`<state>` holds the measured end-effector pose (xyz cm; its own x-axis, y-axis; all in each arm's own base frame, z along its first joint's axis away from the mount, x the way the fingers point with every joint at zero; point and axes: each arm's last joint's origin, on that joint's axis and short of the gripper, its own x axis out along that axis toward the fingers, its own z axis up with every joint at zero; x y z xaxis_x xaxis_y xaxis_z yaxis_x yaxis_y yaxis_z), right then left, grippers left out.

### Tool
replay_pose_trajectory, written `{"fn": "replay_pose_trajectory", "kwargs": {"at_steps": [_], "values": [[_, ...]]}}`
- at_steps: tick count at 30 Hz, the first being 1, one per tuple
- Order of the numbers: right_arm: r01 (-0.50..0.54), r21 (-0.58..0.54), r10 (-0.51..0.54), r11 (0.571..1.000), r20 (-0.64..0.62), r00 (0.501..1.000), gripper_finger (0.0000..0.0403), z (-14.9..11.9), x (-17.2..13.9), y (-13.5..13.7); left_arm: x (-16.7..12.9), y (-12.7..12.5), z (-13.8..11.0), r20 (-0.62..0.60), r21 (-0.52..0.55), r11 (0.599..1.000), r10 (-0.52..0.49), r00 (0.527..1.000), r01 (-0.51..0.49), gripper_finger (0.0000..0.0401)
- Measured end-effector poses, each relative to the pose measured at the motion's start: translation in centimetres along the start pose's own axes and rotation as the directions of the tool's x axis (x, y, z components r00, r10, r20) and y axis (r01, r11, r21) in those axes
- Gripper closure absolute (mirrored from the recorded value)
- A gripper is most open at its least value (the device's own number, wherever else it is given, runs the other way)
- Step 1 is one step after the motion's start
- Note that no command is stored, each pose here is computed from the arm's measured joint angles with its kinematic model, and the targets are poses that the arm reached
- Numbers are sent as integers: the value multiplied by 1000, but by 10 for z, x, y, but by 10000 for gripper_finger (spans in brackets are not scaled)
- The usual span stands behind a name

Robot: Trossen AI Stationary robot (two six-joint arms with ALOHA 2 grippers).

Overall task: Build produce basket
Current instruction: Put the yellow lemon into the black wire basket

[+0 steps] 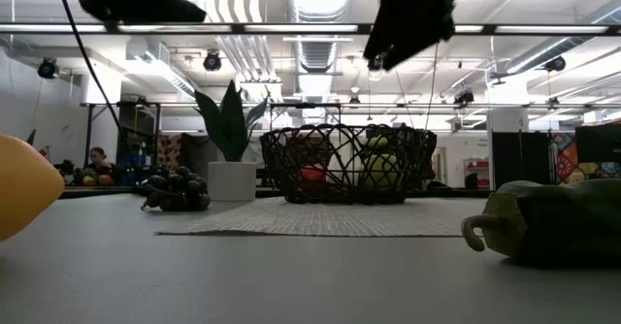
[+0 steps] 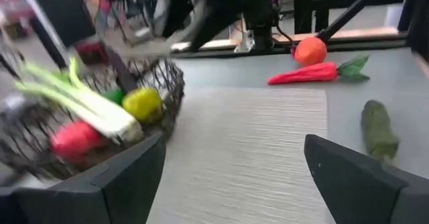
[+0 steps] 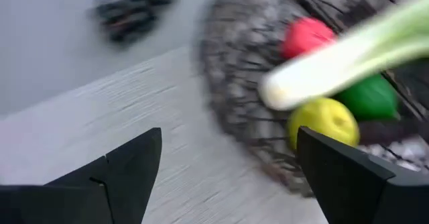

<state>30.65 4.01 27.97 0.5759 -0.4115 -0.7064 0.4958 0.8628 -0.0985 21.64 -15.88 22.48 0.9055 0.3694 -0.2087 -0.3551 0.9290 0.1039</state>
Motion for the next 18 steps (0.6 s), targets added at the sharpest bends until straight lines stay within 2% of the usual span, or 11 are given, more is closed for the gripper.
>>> {"fn": "replay_pose_trajectory", "kwargs": {"at_steps": [3,6,9,11,13,15,18], "values": [[-67,-112,71,991,34,997,76,-12,-16,27,3,-6,-2,-24,-143,988,-57,998,53,65],[-112,-204,128,972,66,990,76,-23,-31,48,4,-15,0,-67,-301,937,-207,976,178,65],[-122,-261,154,958,107,982,76,-32,-42,62,5,-25,3,-100,-370,891,-321,942,264,65],[-105,-294,147,950,128,981,76,-37,-48,67,5,-33,4,-142,-381,878,-366,920,291,65],[-93,-307,143,947,146,979,76,-41,-51,71,8,-42,5,-229,-393,871,-402,887,294,65],[-92,-317,144,944,145,979,76,-45,-52,72,10,-48,0,-372,-384,889,-397,839,250,65],[-93,-327,146,940,140,979,76,-49,-52,74,12,-58,-6,-598,-352,922,-355,719,162,65]]}}
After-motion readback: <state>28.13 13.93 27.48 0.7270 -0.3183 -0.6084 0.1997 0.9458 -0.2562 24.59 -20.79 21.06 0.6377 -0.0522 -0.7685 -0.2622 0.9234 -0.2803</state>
